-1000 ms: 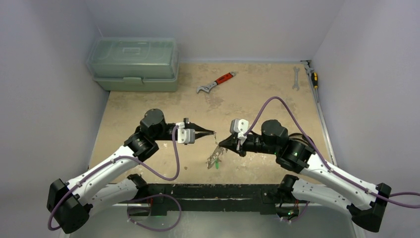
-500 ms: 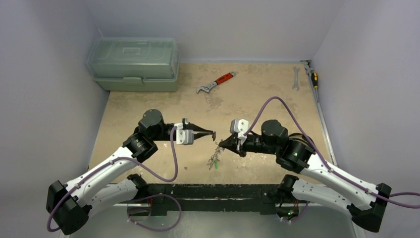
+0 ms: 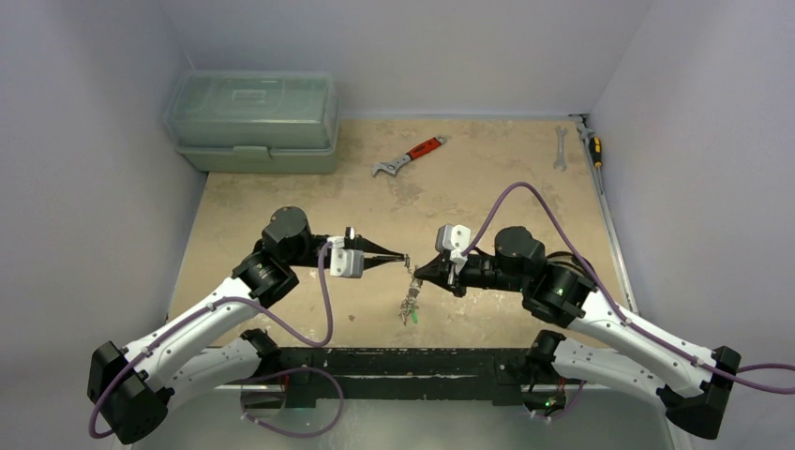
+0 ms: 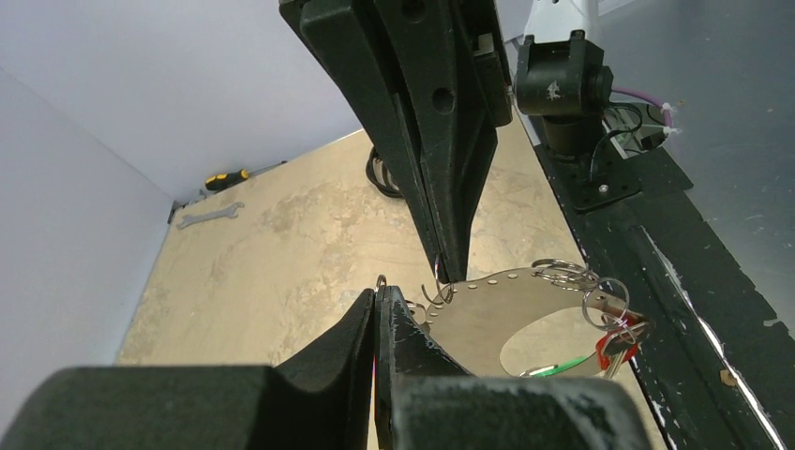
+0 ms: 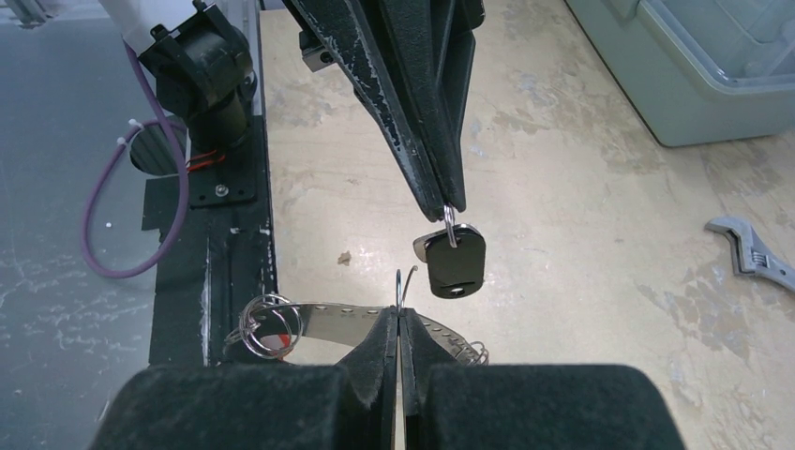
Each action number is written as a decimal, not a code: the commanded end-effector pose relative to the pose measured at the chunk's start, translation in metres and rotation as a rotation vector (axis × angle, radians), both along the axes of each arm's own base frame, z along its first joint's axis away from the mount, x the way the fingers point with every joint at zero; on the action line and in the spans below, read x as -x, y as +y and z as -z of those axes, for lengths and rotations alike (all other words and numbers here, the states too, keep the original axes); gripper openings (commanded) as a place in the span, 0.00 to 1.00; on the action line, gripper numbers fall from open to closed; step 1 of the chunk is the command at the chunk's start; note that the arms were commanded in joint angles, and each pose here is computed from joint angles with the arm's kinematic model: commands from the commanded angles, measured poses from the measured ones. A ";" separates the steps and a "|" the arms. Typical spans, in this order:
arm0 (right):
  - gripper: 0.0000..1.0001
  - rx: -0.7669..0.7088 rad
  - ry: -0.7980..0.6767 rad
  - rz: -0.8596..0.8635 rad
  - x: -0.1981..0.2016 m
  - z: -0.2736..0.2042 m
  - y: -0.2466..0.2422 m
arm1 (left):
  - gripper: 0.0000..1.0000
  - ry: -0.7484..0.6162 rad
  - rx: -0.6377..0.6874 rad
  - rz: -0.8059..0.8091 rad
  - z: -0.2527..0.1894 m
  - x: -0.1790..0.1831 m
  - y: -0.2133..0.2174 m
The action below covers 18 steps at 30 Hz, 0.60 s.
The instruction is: Put the keys on the keyring
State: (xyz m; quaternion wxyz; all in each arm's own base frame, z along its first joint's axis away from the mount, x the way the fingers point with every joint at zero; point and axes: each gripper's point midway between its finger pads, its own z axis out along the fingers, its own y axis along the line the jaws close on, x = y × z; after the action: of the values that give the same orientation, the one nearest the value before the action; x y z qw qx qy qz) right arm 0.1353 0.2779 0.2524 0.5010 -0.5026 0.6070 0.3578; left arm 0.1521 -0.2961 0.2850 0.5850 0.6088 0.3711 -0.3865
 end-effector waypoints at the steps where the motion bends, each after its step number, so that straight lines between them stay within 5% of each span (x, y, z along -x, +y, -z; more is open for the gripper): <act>1: 0.00 -0.103 -0.061 -0.002 -0.002 -0.043 0.004 | 0.00 -0.061 0.030 0.062 -0.015 0.009 -0.002; 18: 0.00 -0.102 -0.056 -0.004 -0.002 -0.042 0.004 | 0.00 -0.051 -0.010 0.113 -0.004 0.017 -0.006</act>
State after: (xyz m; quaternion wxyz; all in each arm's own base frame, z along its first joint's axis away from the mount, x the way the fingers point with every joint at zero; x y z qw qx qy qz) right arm 0.1351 0.2780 0.2523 0.4995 -0.5002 0.6091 0.3596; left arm 0.1415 -0.2995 0.2726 0.5603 0.6298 0.3592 -0.4005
